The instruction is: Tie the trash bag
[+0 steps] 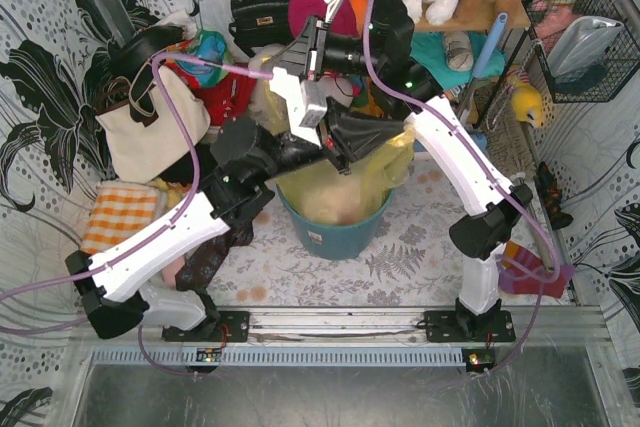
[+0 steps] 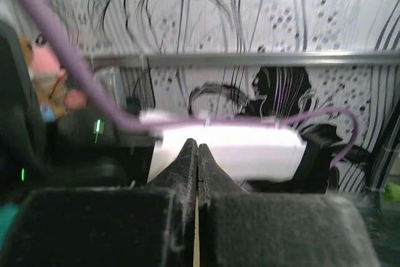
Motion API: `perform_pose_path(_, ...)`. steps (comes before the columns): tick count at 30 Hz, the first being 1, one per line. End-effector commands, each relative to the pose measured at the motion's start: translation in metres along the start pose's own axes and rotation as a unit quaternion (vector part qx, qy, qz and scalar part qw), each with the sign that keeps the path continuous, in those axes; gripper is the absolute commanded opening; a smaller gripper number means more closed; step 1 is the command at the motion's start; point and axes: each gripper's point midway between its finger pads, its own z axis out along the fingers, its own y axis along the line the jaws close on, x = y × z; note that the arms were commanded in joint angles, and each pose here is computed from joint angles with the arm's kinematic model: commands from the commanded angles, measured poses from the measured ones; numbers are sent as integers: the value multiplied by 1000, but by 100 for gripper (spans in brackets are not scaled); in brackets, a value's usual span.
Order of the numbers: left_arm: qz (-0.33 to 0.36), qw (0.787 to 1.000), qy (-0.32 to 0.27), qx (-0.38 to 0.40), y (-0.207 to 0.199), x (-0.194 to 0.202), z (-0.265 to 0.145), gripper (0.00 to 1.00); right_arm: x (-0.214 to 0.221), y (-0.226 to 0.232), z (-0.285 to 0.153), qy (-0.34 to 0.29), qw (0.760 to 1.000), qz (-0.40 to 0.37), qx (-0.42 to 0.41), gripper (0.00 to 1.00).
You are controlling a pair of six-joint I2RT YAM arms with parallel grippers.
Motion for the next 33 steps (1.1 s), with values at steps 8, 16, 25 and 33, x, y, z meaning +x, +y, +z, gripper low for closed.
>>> perform_pose_path(8,36,986,-98,-129,18,-51,-61,2,-26,-27,-63,-92,969,-35,225,0)
perform_pose_path(16,57,981,-122,-143,12,-97,-74,77,-31,14,-69,-108,980,-30,166,0)
perform_pose_path(25,94,941,-39,-324,70,-71,-123,88,-28,43,-58,-93,992,-32,79,0)
perform_pose_path(33,76,935,-23,-345,114,-35,-148,90,-27,53,-59,-90,993,-29,66,0)
